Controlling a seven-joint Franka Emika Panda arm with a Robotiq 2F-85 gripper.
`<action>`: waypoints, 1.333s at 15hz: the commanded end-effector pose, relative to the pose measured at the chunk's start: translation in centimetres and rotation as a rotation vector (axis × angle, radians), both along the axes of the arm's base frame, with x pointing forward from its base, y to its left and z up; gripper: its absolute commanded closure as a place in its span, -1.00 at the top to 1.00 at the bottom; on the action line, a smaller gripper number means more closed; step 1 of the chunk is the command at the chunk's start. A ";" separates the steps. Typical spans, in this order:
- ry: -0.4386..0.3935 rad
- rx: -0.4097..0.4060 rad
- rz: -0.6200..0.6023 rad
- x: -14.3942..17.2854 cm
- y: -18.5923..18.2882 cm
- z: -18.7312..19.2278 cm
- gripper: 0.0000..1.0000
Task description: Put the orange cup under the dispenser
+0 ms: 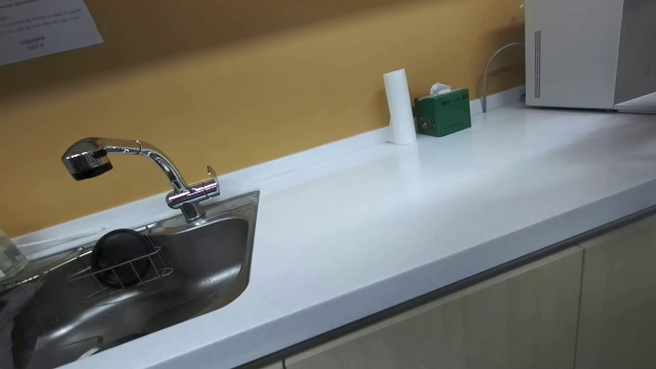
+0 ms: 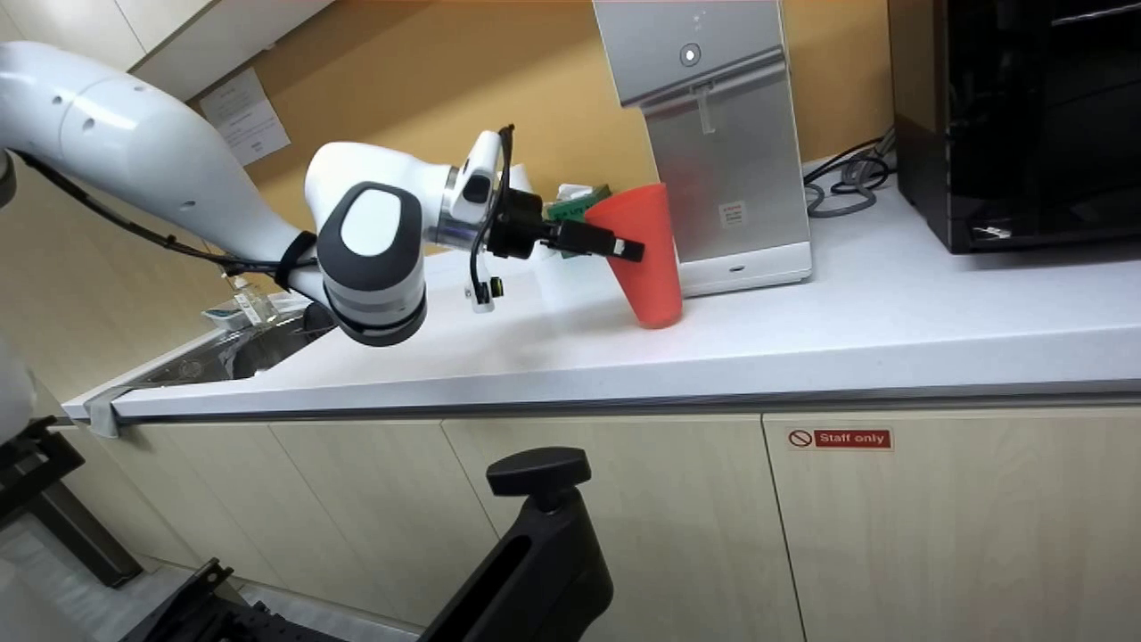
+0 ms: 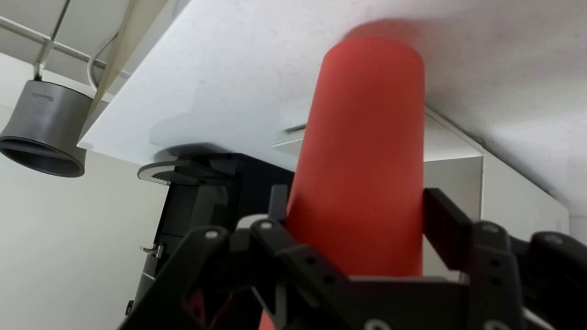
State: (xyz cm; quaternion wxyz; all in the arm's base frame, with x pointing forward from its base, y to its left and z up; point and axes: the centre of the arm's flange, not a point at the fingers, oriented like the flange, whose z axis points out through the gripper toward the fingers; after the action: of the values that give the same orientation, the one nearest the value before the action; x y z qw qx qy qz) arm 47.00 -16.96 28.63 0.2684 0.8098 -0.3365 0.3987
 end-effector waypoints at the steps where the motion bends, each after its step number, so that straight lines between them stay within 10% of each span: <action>1: -0.034 -0.026 0.027 0.6 -2.2 0.9 -0.03; 7: 0.008 0.046 0.062 2.9 -5.3 2.3 -0.03; 8: -0.003 -0.016 0.029 2.2 -3.1 2.0 0.47; 11: 0.002 0.018 0.037 2.1 -4.5 2.3 0.47; 12: 0.000 0.024 0.040 2.1 -4.5 2.5 -0.03; 20: 0.012 -0.111 0.167 5.3 -3.9 2.5 -0.03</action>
State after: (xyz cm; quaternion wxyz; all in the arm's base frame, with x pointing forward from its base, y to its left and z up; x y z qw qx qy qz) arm 51.73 -20.13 32.27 0.2691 0.8253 -0.2730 0.4146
